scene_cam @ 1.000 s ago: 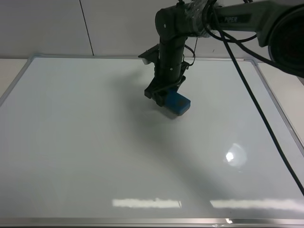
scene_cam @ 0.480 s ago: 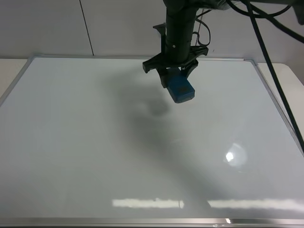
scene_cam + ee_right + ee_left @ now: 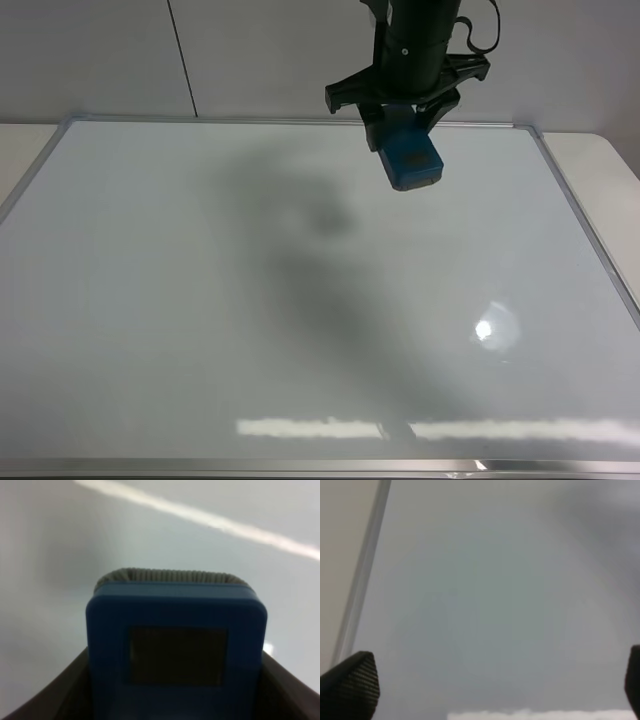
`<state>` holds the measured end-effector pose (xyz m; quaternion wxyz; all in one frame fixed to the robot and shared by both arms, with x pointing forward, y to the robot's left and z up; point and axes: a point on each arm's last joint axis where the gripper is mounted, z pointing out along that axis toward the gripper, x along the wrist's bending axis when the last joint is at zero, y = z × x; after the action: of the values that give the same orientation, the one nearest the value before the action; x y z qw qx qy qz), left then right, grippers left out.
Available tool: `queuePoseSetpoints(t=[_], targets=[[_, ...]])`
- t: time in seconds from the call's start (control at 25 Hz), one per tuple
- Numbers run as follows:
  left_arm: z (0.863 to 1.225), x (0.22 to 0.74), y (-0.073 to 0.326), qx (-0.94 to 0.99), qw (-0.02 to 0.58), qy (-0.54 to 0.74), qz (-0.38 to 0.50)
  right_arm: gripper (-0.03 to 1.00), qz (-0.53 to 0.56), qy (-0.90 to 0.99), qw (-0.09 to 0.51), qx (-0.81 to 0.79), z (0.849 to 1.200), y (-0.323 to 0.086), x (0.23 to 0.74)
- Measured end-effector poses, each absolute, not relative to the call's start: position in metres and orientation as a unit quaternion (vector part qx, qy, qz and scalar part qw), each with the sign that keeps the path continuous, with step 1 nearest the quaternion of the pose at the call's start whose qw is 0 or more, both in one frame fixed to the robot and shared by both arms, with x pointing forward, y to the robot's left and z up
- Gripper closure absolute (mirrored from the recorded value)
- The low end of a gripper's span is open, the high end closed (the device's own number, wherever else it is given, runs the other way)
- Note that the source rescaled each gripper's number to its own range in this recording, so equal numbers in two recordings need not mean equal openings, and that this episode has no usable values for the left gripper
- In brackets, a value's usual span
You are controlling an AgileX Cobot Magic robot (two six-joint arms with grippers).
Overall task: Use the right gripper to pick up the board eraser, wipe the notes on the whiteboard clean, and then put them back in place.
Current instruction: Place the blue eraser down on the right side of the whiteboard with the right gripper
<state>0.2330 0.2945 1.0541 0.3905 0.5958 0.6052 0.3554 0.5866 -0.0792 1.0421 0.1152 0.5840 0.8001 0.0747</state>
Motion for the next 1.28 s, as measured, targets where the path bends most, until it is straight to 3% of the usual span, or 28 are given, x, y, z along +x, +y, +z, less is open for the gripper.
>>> queuePoseSetpoints(t=[0.28, 0.68, 1.28], targets=[[1.054, 0.233, 0.294, 0.596, 0.390, 0.605, 0.355, 0.97, 0.075, 0.773, 0.113, 0.619, 1.038, -0.111, 0.570], [1.054, 0.233, 0.294, 0.596, 0.390, 0.605, 0.355, 0.97, 0.067, 0.717, 0.094, 0.688, 0.994, -0.163, 0.541], [1.054, 0.233, 0.294, 0.596, 0.390, 0.605, 0.355, 0.97, 0.041, 0.700, 0.086, 0.708, 0.934, -0.189, 0.511]])
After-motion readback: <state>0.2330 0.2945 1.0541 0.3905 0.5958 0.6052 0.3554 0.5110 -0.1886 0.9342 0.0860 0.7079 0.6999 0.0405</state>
